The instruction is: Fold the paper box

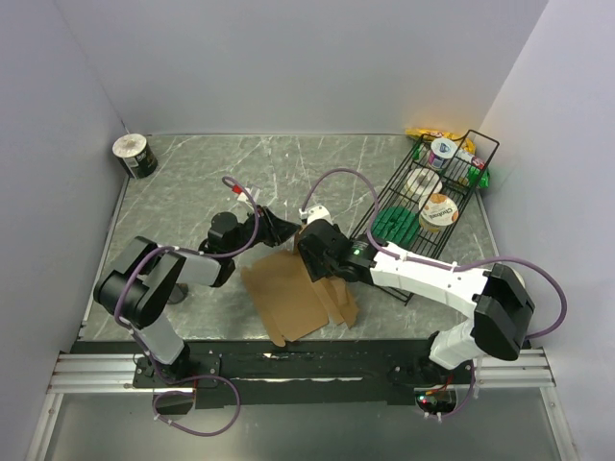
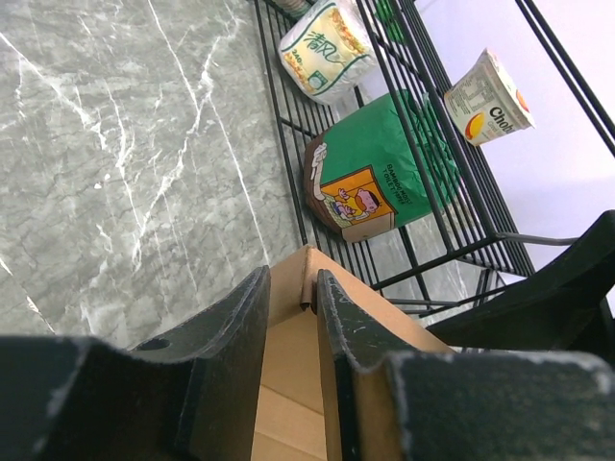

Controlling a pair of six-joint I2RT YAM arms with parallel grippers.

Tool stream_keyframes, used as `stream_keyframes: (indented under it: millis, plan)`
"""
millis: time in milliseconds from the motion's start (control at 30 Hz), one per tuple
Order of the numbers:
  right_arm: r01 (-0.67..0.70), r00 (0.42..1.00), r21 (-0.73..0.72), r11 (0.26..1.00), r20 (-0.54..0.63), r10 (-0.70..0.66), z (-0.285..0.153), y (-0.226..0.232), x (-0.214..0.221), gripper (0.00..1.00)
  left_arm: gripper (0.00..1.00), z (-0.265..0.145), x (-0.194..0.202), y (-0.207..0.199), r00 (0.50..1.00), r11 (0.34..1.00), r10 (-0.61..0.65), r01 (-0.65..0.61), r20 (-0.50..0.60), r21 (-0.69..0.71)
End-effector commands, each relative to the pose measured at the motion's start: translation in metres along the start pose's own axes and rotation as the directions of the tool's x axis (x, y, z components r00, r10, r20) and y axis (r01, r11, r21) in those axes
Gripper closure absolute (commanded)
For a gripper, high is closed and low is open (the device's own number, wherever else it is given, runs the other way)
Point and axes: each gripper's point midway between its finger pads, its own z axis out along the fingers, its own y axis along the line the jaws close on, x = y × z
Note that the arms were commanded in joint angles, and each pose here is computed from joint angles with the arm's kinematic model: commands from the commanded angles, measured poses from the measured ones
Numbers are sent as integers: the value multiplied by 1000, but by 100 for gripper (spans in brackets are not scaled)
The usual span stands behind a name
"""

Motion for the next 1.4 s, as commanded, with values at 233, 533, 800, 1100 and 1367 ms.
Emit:
stream_keyframes:
  millis: [233, 533, 800, 1100, 1367]
  plan:
    - [-75, 997, -78, 994, 11, 76, -7, 3, -13, 38, 71, -29, 74, 53, 975, 976, -60, 13, -212, -218]
    - [-134, 991, -148, 980, 5, 136, -10, 5, -17, 35, 71, -30, 74, 49, 978, 976, -33, -13, -206, -216]
    - [-67, 998, -122, 990, 8, 69, 6, 1, -12, 52, 60, -37, 53, 25, 989, 983, -25, -3, -149, -183]
    - [35, 997, -147, 988, 68, -25, 15, 5, -23, 62, 1, -65, -4, 20, 1000, 969, 13, -12, 3, -247]
    - [192, 974, -215, 957, 162, -159, 23, 19, -44, 66, 1, -98, 0, 23, 993, 954, 113, -100, 31, -283]
